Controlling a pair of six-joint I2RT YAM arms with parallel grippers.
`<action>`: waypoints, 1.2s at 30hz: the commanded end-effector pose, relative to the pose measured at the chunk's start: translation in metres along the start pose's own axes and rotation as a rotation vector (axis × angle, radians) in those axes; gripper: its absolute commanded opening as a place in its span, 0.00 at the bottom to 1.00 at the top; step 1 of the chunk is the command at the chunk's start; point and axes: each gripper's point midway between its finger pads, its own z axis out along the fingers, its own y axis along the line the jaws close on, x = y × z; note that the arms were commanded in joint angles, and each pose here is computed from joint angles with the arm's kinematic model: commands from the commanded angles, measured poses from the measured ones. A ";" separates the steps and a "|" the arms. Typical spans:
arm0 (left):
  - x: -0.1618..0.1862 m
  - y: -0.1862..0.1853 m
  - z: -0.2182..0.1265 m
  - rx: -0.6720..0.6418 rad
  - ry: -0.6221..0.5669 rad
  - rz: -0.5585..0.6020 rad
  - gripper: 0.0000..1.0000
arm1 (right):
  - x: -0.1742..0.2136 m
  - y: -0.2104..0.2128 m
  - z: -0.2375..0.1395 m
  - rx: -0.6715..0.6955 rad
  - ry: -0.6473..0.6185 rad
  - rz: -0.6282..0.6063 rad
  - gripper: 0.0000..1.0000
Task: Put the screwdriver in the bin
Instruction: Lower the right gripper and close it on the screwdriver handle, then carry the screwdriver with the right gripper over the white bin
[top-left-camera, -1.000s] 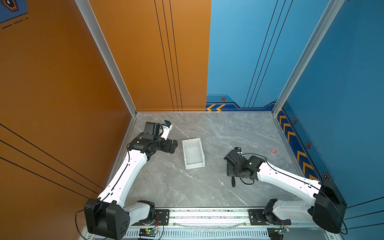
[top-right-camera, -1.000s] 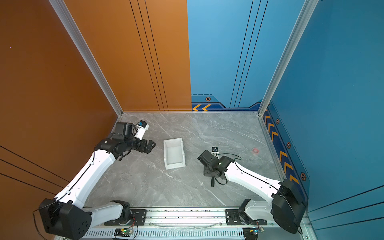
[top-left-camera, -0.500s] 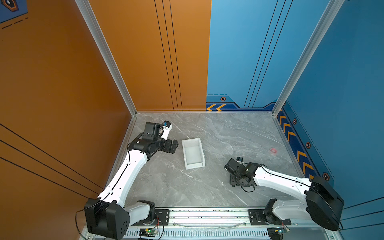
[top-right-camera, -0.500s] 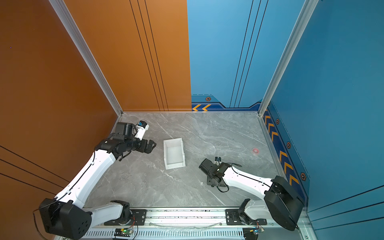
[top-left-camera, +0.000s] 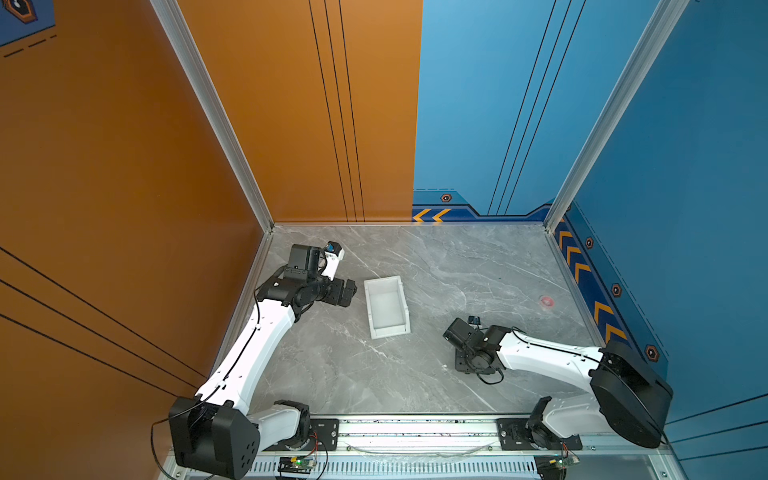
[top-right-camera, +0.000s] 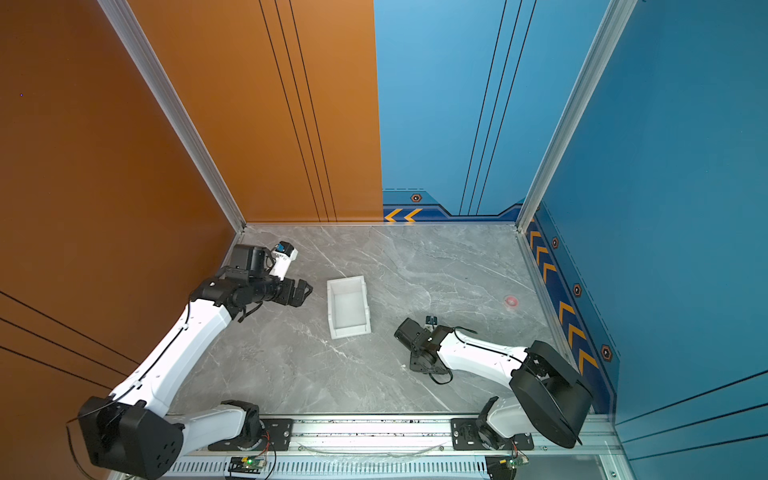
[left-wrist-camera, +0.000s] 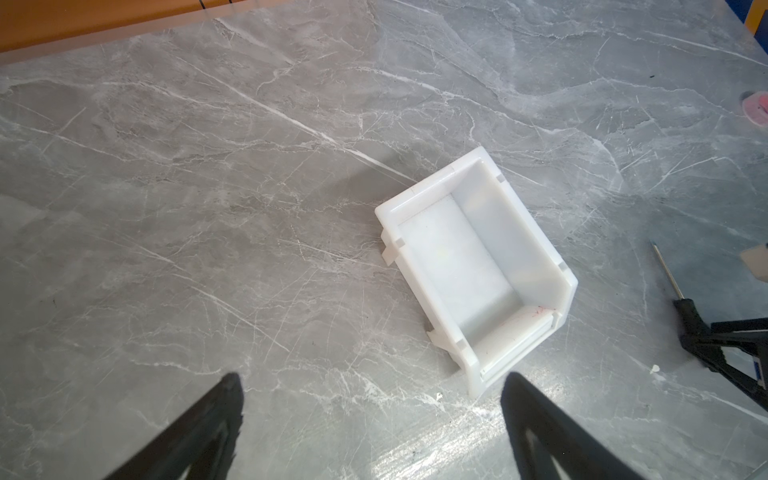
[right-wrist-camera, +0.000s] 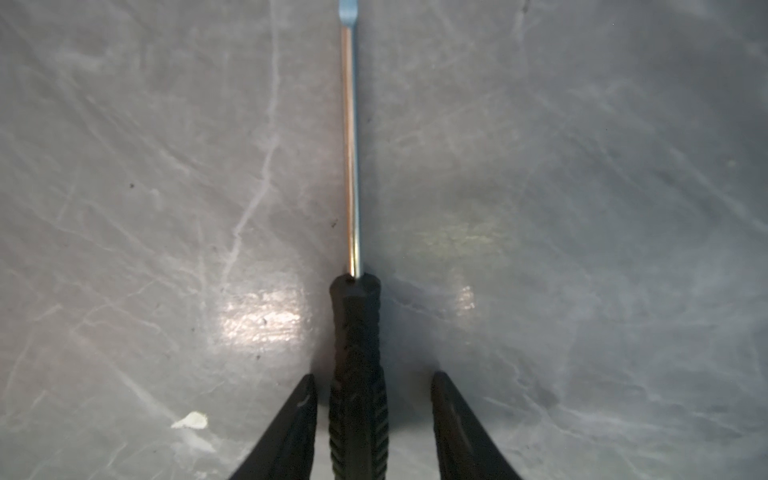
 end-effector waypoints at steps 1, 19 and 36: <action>0.006 -0.006 -0.004 0.019 0.014 -0.018 0.98 | 0.006 -0.004 0.007 0.016 0.029 0.006 0.42; 0.014 -0.013 -0.012 0.044 0.033 0.045 0.98 | -0.012 0.016 -0.014 -0.053 -0.018 -0.031 0.15; 0.019 0.016 -0.009 -0.091 0.061 -0.029 0.98 | -0.063 0.053 -0.079 -0.070 -0.137 -0.191 0.15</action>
